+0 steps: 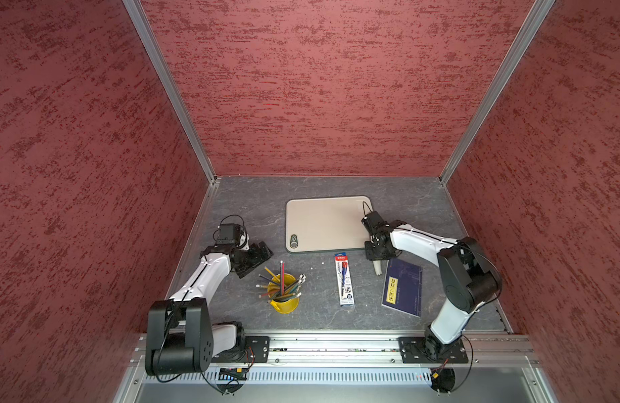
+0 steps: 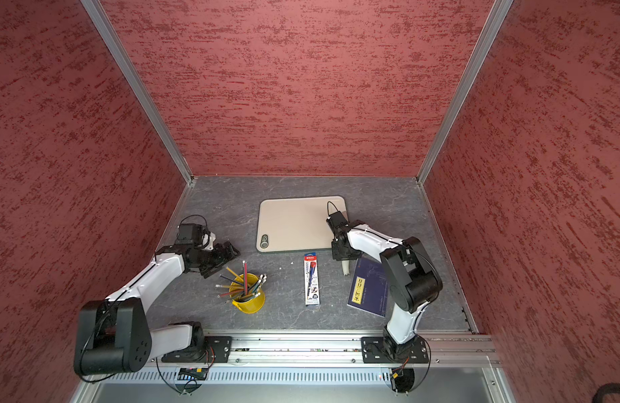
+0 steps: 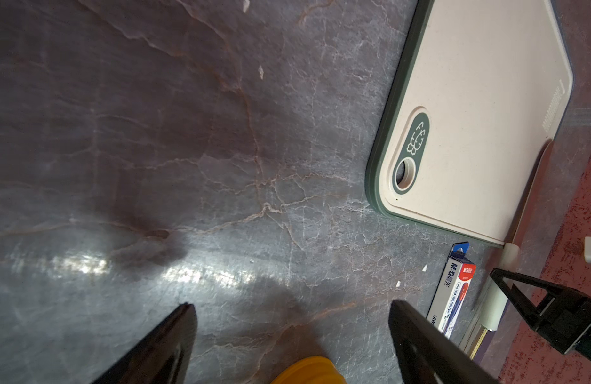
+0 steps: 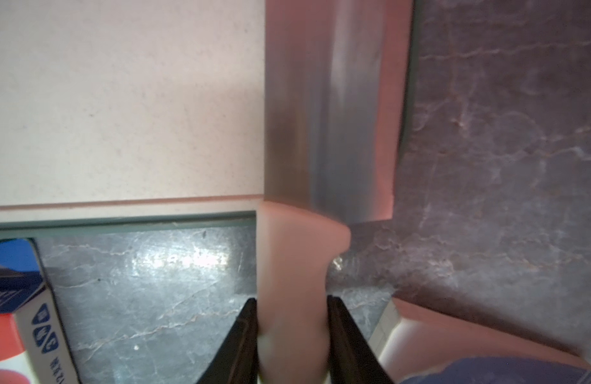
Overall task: Align the knife with the edge of the cutting board
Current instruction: Place the knife at the edge of the cutting board.
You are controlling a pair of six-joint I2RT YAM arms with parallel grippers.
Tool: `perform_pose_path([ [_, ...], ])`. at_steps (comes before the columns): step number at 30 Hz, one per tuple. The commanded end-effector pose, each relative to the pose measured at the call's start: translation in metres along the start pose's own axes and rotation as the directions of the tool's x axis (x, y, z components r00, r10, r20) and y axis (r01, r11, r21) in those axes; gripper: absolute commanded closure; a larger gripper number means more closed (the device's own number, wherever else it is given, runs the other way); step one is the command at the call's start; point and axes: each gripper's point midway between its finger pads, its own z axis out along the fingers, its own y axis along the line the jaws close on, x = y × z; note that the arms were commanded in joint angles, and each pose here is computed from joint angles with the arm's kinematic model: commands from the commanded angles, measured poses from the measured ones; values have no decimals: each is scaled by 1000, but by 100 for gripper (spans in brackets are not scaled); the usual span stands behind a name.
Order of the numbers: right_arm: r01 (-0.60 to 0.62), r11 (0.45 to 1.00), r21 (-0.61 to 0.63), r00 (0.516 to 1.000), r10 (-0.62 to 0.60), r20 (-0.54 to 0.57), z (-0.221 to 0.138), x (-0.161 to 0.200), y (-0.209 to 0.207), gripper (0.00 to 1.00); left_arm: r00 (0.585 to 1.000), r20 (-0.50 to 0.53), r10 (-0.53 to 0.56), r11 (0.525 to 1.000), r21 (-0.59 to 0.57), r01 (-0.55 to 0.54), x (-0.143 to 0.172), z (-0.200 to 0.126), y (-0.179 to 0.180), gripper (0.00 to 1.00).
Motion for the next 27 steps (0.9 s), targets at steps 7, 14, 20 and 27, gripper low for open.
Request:
perform_pose_path([
  [7,-25,1000,8,999,25,23,-5,-14,-1,53,1000,8,13,1000,15,-13,-7,-3,-5,5],
  [14,-28,1000,3,999,28,17,-4,-13,0,48,1000,8,12,1000,14,-12,-7,-2,-4,5],
  [20,-36,999,-1,999,36,15,-4,-14,1,55,1000,9,14,1000,13,-14,-7,-2,-4,5],
  [27,-40,999,-3,999,40,9,-6,-14,1,61,1000,10,13,1000,13,-13,-8,-3,-4,4],
])
